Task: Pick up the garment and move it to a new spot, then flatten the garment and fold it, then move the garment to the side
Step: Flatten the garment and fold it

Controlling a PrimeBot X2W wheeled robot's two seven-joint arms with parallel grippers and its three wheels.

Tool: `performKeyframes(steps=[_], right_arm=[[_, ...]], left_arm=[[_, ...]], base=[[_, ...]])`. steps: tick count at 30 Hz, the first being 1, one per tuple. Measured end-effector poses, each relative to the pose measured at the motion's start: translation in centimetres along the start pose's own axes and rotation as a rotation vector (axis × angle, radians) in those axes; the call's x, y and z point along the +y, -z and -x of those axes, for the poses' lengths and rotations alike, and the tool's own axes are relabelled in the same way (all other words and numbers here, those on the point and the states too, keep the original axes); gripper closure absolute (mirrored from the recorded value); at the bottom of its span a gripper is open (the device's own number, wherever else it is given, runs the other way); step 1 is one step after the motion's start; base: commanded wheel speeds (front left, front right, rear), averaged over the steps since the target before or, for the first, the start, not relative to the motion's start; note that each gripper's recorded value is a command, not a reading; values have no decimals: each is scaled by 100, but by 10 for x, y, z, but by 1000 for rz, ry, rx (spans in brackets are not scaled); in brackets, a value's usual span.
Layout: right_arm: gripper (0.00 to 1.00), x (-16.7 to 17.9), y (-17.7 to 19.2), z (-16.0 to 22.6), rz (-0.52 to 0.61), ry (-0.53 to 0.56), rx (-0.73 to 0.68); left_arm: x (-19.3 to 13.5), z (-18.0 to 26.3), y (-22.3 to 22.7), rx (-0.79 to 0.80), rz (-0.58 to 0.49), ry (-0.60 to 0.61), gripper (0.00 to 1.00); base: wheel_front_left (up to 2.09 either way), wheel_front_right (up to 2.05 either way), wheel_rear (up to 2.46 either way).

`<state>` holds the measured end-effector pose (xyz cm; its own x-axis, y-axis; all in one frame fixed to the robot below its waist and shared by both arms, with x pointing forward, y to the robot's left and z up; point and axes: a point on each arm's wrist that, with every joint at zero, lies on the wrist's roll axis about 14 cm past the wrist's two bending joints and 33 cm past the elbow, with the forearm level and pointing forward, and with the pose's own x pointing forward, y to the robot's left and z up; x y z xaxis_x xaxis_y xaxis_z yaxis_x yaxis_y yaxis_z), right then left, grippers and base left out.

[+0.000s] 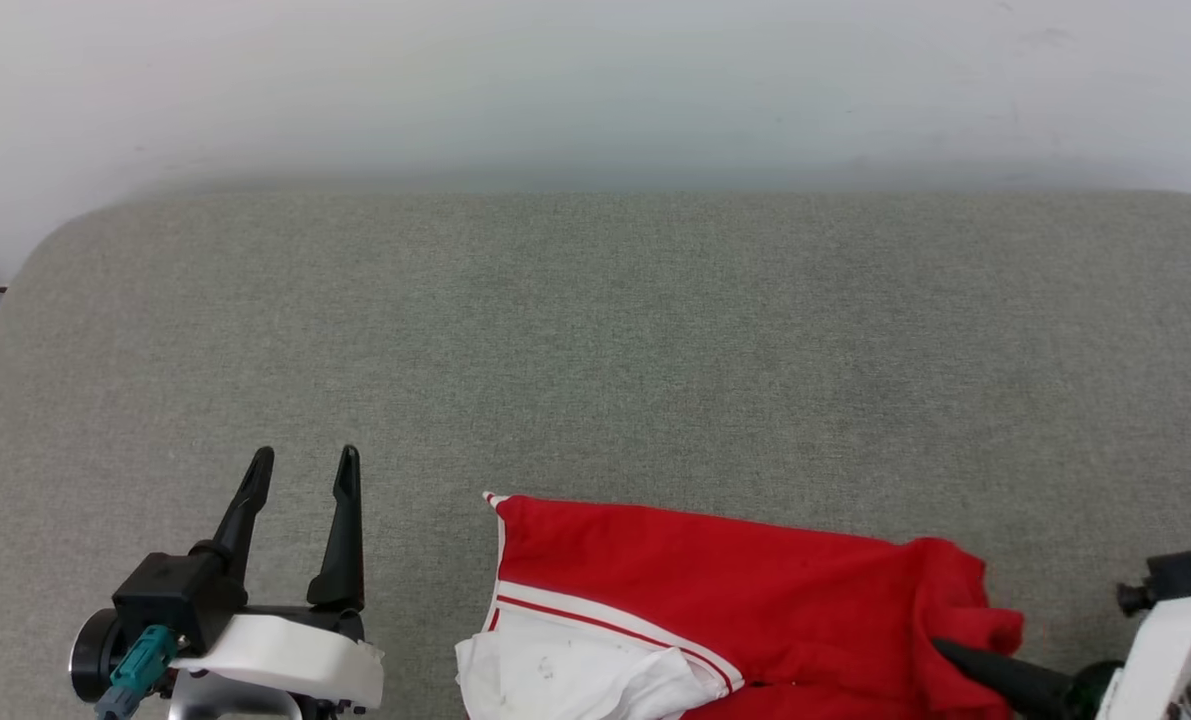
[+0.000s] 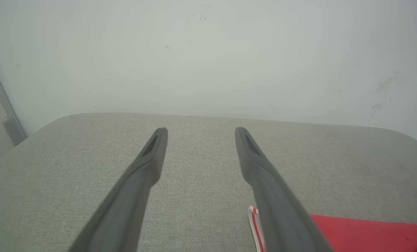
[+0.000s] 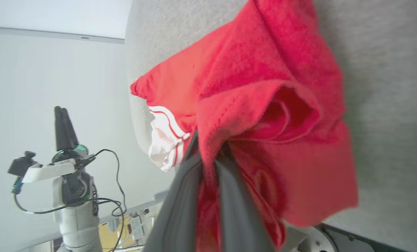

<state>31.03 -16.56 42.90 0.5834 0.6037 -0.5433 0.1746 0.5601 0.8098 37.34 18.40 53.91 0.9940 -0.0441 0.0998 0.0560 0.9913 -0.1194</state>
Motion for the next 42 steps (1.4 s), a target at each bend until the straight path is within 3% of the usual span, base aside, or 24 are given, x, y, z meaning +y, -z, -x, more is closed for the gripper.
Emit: performKeyframes(steps=[6,13,20,25,26,27,28,37,42], right_arm=[[100,59,29,-36,-94,-301,135],[100,119,63,-75,-95,-474,272],[100,143,94,-109,-88,-501,376],[100,129,101,-135,-77,-423,381],[67,126,103,-139,-82,-411,380],[11,124,104,-141,-93,-404,378],[0,123,105,-143,-100,-400,372],[0,151,78,-133,-34,-476,225],[0,160,34,-117,129,-467,-19]], left_arm=[[0,-2,0,4,3,2,0],[7,-5,5,13,9,-26,0],[14,-12,13,23,16,-52,0],[20,-16,26,50,24,-72,0],[21,-17,28,55,24,-75,0],[22,-17,31,61,24,-77,0],[22,-17,34,69,24,-78,0],[18,-22,32,57,16,-56,0],[10,-24,26,38,11,-28,0]], base=[[0,0,0],[0,0,0],[0,0,0],[0,0,0],[0,0,0],[0,0,0],[0,0,0],[0,0,0],[0,0,0]])
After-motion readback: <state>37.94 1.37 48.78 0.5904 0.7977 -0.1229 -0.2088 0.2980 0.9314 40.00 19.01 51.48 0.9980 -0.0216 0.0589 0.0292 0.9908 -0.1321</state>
